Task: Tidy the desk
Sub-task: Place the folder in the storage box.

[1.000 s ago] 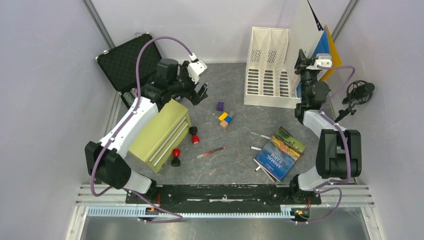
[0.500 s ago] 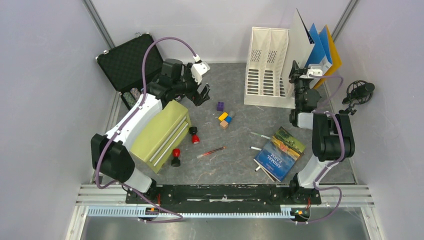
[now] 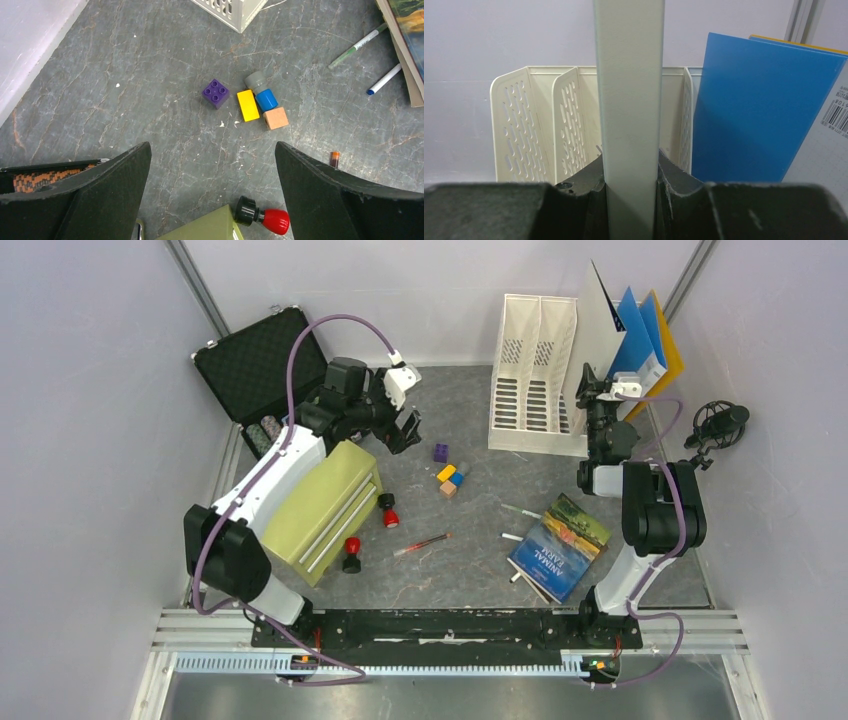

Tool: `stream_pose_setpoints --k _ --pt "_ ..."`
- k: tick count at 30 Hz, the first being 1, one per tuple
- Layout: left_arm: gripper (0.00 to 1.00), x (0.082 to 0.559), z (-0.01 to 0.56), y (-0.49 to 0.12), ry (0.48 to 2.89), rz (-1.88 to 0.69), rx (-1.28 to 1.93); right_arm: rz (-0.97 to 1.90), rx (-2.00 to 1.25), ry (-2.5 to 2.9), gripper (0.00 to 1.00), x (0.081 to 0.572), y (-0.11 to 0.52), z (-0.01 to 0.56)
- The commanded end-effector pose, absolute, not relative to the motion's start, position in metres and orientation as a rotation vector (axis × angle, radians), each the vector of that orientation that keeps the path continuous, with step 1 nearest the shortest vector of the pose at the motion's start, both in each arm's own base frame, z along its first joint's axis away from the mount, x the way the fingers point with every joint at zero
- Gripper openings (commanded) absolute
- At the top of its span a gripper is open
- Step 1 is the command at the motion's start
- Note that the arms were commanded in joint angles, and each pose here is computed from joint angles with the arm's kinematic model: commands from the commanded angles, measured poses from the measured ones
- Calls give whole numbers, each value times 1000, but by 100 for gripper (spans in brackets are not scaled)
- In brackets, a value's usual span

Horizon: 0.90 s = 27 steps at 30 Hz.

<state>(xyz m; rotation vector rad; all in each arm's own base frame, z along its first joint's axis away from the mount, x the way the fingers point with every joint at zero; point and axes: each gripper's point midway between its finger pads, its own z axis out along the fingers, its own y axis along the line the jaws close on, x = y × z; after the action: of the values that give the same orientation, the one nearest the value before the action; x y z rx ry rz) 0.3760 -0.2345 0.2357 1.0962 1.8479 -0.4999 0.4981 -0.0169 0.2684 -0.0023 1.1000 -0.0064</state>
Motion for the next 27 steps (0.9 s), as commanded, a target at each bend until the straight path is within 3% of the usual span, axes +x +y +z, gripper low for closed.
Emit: stream_pose_setpoints --k 1,16,27 --pt "100 378 251 -244 1812 -552 1085 -33 -26 760 0 466 -18 348" --pt "100 380 242 -249 1841 -592 1103 -28 -27 717 0 478 -22 368" --pt "100 382 239 -253 1853 -620 1110 -26 -45 830 0 489 -20 310"
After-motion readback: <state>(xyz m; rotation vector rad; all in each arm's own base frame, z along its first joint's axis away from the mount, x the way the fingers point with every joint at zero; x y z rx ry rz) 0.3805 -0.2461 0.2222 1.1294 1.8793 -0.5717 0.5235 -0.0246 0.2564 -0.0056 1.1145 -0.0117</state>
